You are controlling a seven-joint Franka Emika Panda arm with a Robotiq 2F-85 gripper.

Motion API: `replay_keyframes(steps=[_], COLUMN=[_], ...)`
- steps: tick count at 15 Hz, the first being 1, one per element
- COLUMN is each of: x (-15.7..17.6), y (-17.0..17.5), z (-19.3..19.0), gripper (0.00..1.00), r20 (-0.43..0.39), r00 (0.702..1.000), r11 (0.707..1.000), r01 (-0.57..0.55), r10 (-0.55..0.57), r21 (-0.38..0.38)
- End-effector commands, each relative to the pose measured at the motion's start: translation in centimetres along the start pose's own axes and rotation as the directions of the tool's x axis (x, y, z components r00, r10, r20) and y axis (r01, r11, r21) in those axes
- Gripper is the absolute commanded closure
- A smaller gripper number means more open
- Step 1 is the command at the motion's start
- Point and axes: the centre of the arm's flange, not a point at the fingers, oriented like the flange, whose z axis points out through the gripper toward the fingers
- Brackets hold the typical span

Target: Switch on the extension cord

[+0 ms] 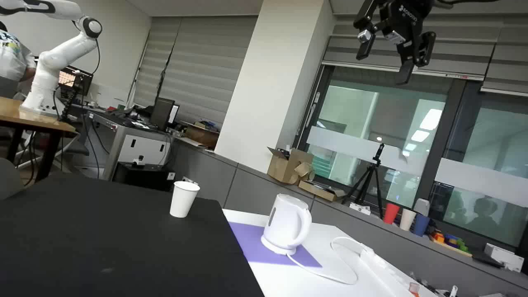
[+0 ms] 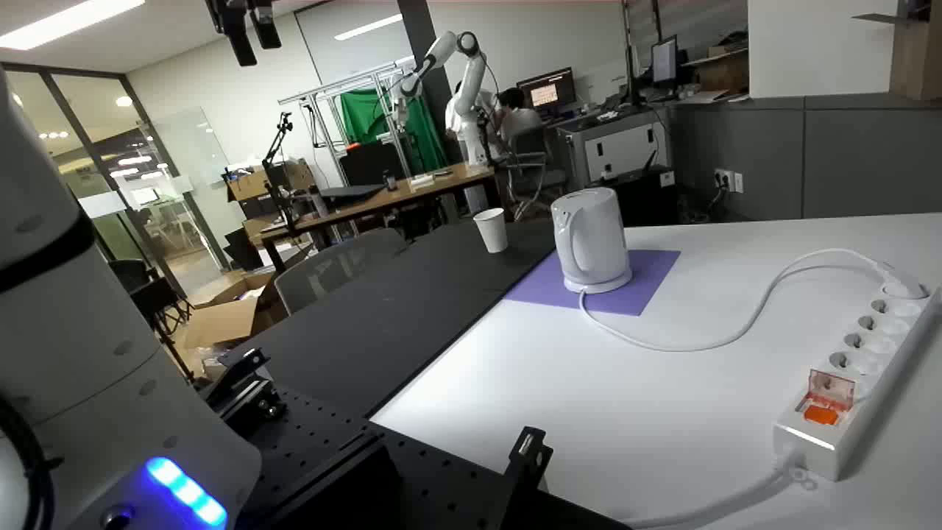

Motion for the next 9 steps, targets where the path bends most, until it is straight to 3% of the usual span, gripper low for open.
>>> replay_keyframes(steps=[1, 9], x=[0.03, 0.02], y=[-0.01, -0.01], z=[-0.03, -0.14], gripper=[0.0, 0.0], r20=[-0.003, -0.009], r00=[1.0, 1.0], r11=[1.0, 1.0], r01=[0.0, 0.0], r10=[0.0, 0.0], r21=[0.001, 0.002])
